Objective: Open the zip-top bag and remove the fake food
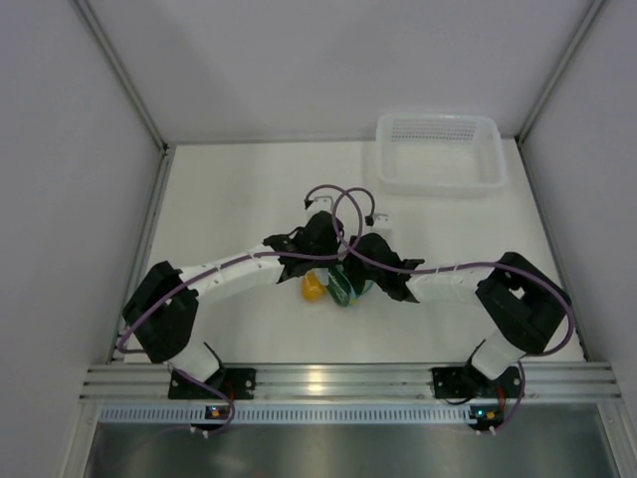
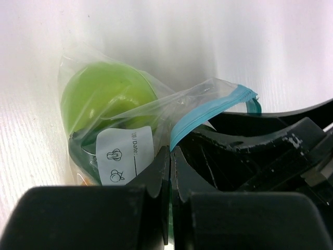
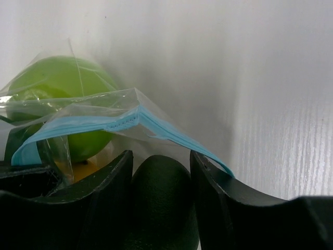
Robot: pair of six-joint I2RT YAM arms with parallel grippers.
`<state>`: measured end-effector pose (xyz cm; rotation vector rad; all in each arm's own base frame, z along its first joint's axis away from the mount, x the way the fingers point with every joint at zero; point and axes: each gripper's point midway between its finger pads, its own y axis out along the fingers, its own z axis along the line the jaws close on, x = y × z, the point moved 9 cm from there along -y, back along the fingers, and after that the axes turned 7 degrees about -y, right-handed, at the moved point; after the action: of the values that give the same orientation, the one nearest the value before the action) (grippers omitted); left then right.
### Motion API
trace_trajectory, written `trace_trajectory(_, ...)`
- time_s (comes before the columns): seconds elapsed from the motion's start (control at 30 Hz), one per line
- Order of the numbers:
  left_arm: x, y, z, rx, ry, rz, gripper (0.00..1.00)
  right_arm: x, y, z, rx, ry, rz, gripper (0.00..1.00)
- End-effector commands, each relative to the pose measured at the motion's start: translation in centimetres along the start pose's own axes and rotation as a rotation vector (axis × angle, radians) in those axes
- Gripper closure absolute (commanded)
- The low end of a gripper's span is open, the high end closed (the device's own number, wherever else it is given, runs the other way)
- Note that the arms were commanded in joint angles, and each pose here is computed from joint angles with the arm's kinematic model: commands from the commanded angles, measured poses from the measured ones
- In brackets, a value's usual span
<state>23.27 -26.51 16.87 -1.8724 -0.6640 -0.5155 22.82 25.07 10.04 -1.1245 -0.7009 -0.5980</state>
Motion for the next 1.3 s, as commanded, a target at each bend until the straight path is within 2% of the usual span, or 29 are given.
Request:
trace_trajectory(0.0, 0.6, 0.2, 0.1, 0.005, -0.028, -0.063, 1.0, -0.5, -1.7, -0.5, -0.026, -0.083, 0.026, 0.75)
trace_trajectory(0.17, 0.5, 0.4, 0.1, 0.007, -0.031, -0.064, 1.0, 0.1, -2.2, -0.6, -0.028, -0.093, 0.003, 0.78)
trace_trajectory(0.2, 0.5, 0.4, 0.1, 0.007, -0.031, -0.064, 1.0, 0.0, -2.1, -0.6, -0.026, -0.099, 0.006, 0.76)
trace_trajectory(0.23, 0.4, 0.5, 0.1, 0.008, -0.03, -0.061, 1.0, -0.1, -2.1, -0.5, -0.017, -0.107, 0.024, 0.65)
trace_trajectory(0.27, 0.4, 0.5, 0.1, 0.008, -0.03, -0.061, 1.0, 0.0, -2.0, -0.3, -0.02, -0.117, 0.03, 0.59)
trace_trajectory(0.3, 0.4, 0.5, 0.1, 0.008, -0.03, -0.061, 1.0, -0.1, -2.0, -0.3, -0.021, -0.125, 0.043, 0.58)
trace_trajectory(0.43, 0.4, 0.5, 0.2, 0.014, -0.031, -0.065, 1.0, -0.8, -2.5, -0.3, 0.016, -0.111, 0.059, 0.57)
trace_trajectory(0.87, 0.1, 1.0, 0.4, 0.014, -0.058, -0.075, 1.0, 0.4, -5.6, 1.1, 0.16, -0.027, -0.016, 0.53)
trace_trajectory(1.27, -0.1, 1.3, 0.2, -0.005, -0.064, -0.069, 1.0, -2.3, -5.2, 1.5, 0.17, -0.117, 0.06, 0.53)
